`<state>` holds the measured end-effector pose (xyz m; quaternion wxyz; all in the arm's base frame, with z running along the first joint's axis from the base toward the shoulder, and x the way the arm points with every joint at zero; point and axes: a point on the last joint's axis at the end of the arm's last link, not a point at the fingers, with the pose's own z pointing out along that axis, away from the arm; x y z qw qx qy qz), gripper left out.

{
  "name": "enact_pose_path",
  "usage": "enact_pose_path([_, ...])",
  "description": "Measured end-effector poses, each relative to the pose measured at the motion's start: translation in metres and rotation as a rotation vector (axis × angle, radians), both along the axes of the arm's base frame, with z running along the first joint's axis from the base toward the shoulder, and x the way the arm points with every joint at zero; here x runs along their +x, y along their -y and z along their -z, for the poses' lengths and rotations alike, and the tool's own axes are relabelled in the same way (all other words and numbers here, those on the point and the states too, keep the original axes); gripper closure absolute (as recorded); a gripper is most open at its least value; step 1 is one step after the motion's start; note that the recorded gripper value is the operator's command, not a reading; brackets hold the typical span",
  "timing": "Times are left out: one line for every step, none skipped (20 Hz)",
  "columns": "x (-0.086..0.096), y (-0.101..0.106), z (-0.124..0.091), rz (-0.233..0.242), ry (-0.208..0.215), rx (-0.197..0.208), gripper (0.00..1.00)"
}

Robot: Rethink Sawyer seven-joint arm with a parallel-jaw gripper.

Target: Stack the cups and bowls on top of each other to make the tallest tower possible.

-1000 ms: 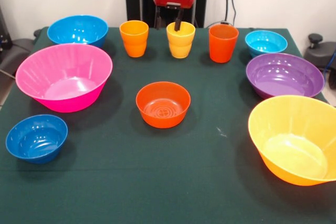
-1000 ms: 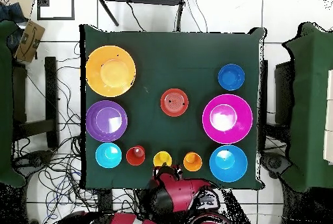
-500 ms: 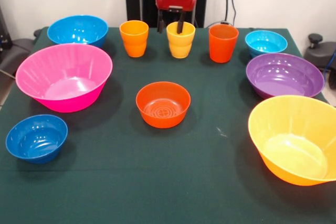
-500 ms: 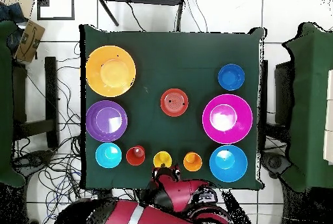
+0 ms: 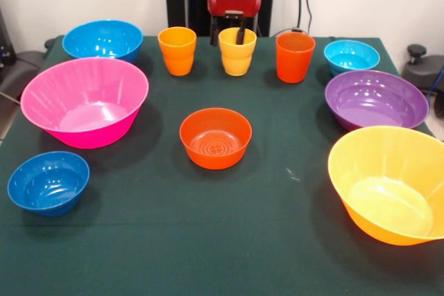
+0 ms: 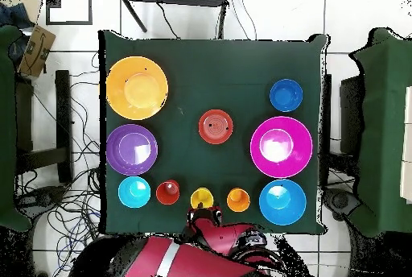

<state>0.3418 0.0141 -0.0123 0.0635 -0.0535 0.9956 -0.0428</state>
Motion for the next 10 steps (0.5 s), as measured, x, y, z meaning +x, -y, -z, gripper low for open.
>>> enact_pose_path([-0.0004, -0.0003, 0.0005, -0.003, 0.001, 0.002, 0.00])
enact_pose_path([-0.0019, -0.0007, 0.0013, -0.008, 0.002, 0.005, 1.00])
enact_pose_path([-0.0020, -0.0007, 0.0013, -0.009, 0.002, 0.005, 1.00])
enact_pose_path([-0.0021, -0.0006, 0.0012, -0.010, 0.003, 0.006, 1.00])
enact_pose_path([-0.0022, -0.0006, 0.0012, -0.011, 0.004, 0.006, 1.00])
enact_pose_path([-0.0027, -0.0010, 0.0002, -0.018, 0.007, 0.008, 1.00])
enact_pose_path([-0.0024, -0.0015, -0.0012, -0.025, 0.014, 0.011, 1.00])
enact_pose_path([-0.0022, -0.0014, -0.0022, -0.032, 0.019, 0.013, 1.00])
enact_pose_path([-0.0018, -0.0013, -0.0028, -0.038, 0.022, 0.014, 1.00])
enact_pose_path([-0.0014, -0.0011, -0.0038, -0.043, 0.025, 0.017, 1.00])
